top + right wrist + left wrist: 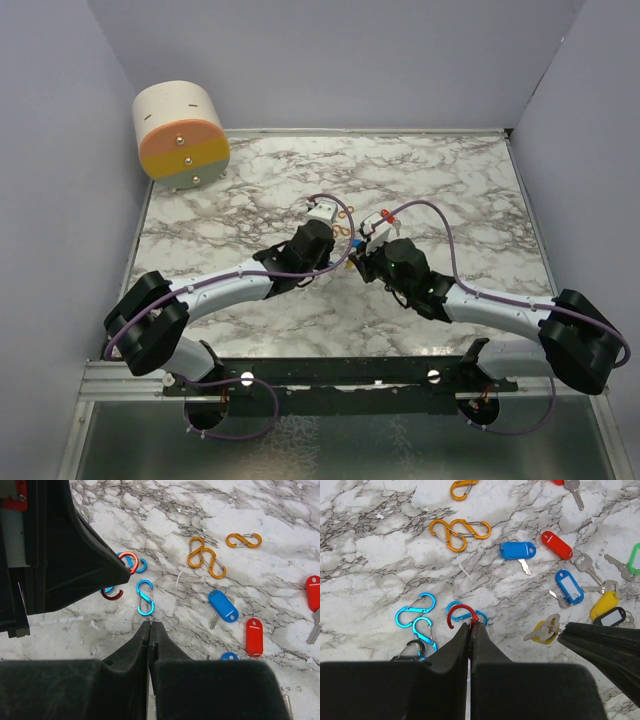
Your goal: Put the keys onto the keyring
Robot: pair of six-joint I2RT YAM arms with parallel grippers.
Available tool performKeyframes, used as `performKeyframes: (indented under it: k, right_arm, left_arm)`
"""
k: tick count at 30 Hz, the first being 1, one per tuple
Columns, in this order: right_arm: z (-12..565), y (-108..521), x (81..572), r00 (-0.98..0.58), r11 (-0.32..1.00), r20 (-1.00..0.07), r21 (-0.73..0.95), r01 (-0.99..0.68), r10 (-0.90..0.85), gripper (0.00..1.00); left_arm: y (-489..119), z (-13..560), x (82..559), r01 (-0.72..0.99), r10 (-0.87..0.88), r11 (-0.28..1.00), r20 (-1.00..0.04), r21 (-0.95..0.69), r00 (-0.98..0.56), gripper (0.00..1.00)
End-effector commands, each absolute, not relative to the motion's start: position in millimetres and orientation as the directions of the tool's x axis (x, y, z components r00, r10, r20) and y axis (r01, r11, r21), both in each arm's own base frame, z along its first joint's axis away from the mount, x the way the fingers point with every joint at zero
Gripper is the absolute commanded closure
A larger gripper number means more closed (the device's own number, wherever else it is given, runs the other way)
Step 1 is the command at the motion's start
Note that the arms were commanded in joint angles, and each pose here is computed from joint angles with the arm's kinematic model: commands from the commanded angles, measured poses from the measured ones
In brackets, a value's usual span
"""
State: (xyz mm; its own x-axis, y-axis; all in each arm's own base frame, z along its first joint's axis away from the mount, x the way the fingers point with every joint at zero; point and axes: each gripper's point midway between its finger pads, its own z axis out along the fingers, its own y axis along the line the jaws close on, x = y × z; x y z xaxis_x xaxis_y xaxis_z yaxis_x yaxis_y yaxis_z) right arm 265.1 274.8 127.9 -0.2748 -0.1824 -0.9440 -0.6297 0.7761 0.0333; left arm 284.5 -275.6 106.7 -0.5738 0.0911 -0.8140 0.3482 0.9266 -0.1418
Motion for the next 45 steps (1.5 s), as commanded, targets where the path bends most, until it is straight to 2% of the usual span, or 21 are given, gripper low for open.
performKeyframes:
  k: [1,18,45]
  right_arm:
    - [131,284,263,-0.228,0.743,-0.958,0.023,-0.669,-0.175,0.99]
    - [124,288,262,-0.219,0.727,-0.959,0.019,-0.686,-0.181,0.99]
    - [127,294,265,-0.206,0.718,-0.963,0.018,-0.695,-0.175,0.99]
  left_arm:
    - [-286,124,288,0.374,0.067,0.911,-0.837,-0.171,-0.543,1.0]
    - [-306,131,281,0.425,0.014,0.864,-0.83,-0.27,-0.557,1.0]
    - [-319,121,275,0.462,0.043,0.84,-0.814,-0.284,-0.579,1.0]
